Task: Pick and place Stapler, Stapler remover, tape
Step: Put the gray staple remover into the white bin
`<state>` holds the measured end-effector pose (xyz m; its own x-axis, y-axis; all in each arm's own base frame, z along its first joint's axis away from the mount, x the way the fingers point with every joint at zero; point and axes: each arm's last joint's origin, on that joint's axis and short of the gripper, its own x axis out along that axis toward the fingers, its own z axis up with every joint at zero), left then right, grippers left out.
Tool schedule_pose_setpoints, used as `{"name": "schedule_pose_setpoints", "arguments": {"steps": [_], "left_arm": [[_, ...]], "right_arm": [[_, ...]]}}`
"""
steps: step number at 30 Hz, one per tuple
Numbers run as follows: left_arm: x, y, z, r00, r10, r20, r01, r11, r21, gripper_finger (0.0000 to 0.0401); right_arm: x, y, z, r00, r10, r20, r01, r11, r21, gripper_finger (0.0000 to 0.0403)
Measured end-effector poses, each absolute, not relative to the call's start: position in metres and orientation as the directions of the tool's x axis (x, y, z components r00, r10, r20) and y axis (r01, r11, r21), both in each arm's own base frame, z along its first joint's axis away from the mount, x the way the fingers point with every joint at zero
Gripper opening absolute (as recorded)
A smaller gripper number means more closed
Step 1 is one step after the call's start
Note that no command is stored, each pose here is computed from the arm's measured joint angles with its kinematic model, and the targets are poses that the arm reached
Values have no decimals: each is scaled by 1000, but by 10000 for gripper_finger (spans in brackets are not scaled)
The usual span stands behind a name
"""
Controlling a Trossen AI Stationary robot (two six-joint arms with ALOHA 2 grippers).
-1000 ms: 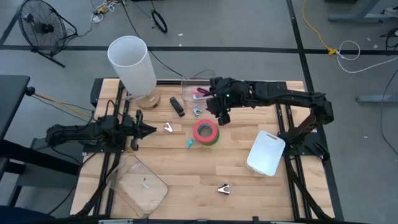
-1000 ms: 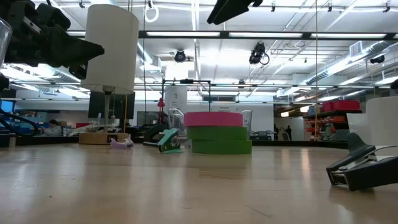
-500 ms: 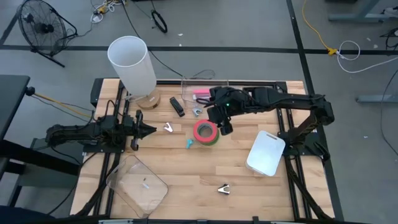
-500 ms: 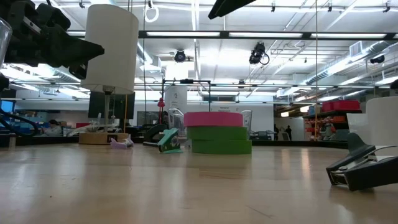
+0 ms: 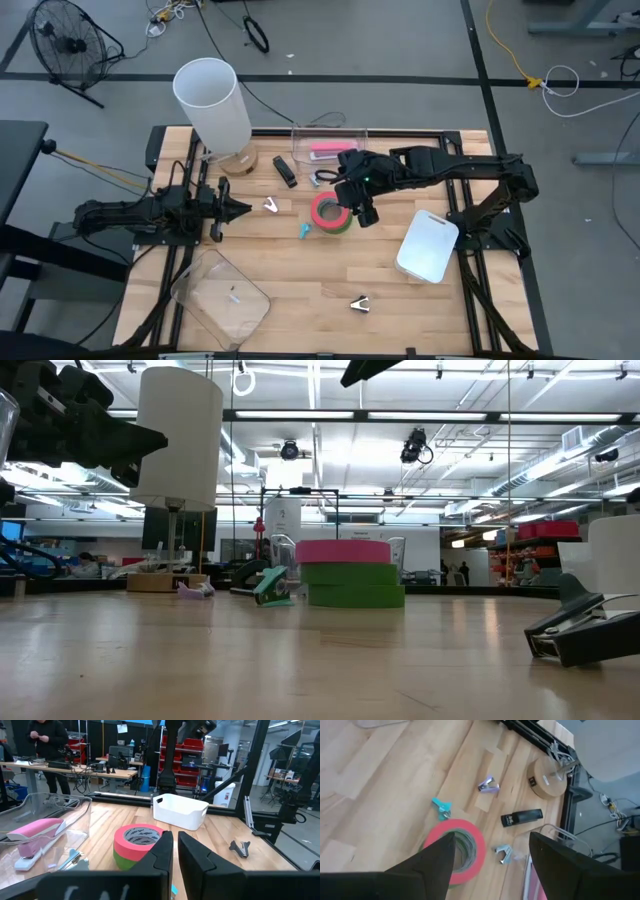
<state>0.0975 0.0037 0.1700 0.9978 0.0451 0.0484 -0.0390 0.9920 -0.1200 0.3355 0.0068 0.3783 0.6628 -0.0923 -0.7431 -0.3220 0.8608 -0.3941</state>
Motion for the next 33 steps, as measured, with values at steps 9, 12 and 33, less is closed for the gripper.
{"name": "schedule_pose_setpoints", "arguments": {"steps": [9,12,33], "left_arm": [[97,4,170,998,45,49,-39,992,-120,30],[97,4,170,998,45,49,-38,992,-120,30],[97,4,170,998,45,48,-39,992,-120,30]], "right_arm": [[333,25,368,587,51,-808,-441,857,-267,254],[333,35,369,586,106,-803,-482,842,-241,254],[299,153,367,540,237,-807,-619,762,-191,254]]}}
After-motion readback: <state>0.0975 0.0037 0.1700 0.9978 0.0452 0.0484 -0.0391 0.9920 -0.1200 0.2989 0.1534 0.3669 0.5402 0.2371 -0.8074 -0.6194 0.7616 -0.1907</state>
